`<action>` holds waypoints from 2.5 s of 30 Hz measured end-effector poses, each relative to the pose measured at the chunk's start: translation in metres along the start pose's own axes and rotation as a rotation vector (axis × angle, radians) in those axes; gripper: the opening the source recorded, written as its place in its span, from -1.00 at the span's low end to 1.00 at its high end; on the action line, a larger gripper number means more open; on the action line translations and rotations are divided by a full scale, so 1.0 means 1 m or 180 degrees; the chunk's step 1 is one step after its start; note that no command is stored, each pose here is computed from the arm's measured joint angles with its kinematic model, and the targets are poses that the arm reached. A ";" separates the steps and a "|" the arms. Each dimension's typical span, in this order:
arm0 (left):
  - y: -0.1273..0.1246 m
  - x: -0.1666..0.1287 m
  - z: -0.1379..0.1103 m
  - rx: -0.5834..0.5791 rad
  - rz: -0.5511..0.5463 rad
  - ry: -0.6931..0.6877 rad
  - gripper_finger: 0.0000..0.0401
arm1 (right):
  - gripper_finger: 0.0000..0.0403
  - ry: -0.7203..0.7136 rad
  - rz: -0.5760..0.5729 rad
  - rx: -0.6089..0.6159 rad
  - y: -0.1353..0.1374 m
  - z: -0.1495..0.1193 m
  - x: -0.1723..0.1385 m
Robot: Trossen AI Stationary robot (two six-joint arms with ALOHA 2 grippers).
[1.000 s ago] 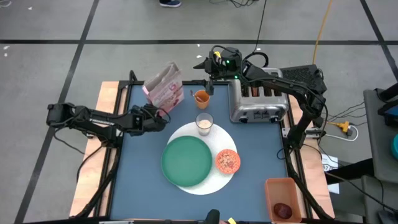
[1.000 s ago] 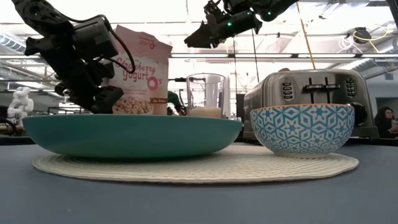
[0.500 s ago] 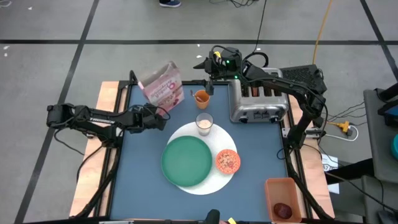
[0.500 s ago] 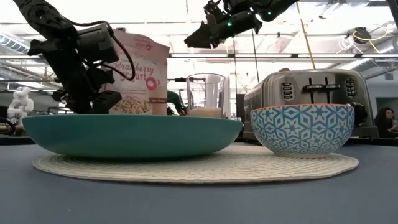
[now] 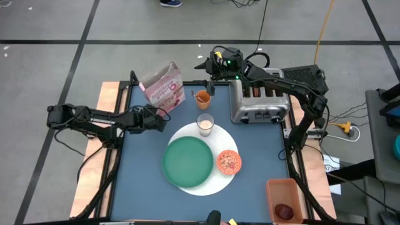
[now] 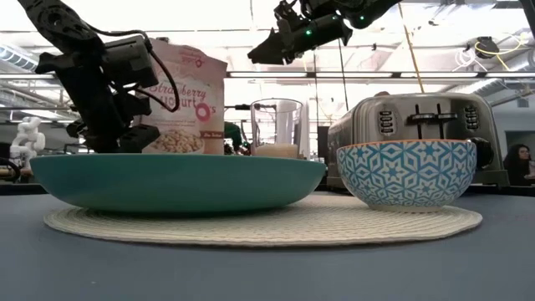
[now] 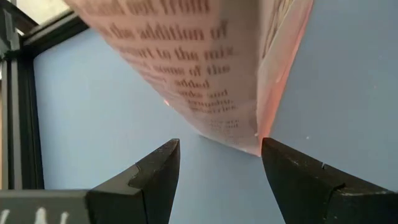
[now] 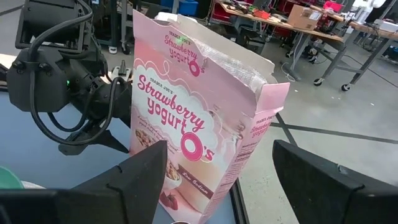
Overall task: Arrange a breakfast setting
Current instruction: Put the bread on the green plate
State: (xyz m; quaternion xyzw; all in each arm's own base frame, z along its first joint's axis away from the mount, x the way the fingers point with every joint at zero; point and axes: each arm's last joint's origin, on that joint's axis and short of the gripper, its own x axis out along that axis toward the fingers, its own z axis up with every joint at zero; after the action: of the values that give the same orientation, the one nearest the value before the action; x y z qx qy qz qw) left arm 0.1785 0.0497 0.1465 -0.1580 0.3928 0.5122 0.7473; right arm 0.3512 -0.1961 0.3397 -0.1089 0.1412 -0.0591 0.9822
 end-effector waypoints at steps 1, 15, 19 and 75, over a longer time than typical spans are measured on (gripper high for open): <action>0.000 0.000 0.000 0.0002 -0.0002 0.0005 0.15 | 0.41 0.0000 0.0000 -0.0016 0.000 0.000 0.000; 0.005 0.003 -0.002 -0.0090 -0.0040 0.0302 0.51 | 0.41 0.0000 0.0001 -0.0019 0.000 0.000 0.000; 0.005 0.003 -0.003 -0.0183 -0.0041 0.0311 0.59 | 0.41 0.0000 0.0001 -0.0019 0.000 0.000 0.000; -0.058 -0.135 -0.053 0.0778 -0.1262 -0.1235 0.60 | 0.41 0.1018 -0.0952 0.0632 0.040 0.051 -0.173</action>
State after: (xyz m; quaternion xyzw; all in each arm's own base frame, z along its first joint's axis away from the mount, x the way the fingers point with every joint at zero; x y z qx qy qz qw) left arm 0.1851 -0.0951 0.2039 -0.0397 0.2629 0.3258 0.9073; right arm 0.2044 -0.1217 0.4245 -0.0207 0.2706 -0.2340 0.9336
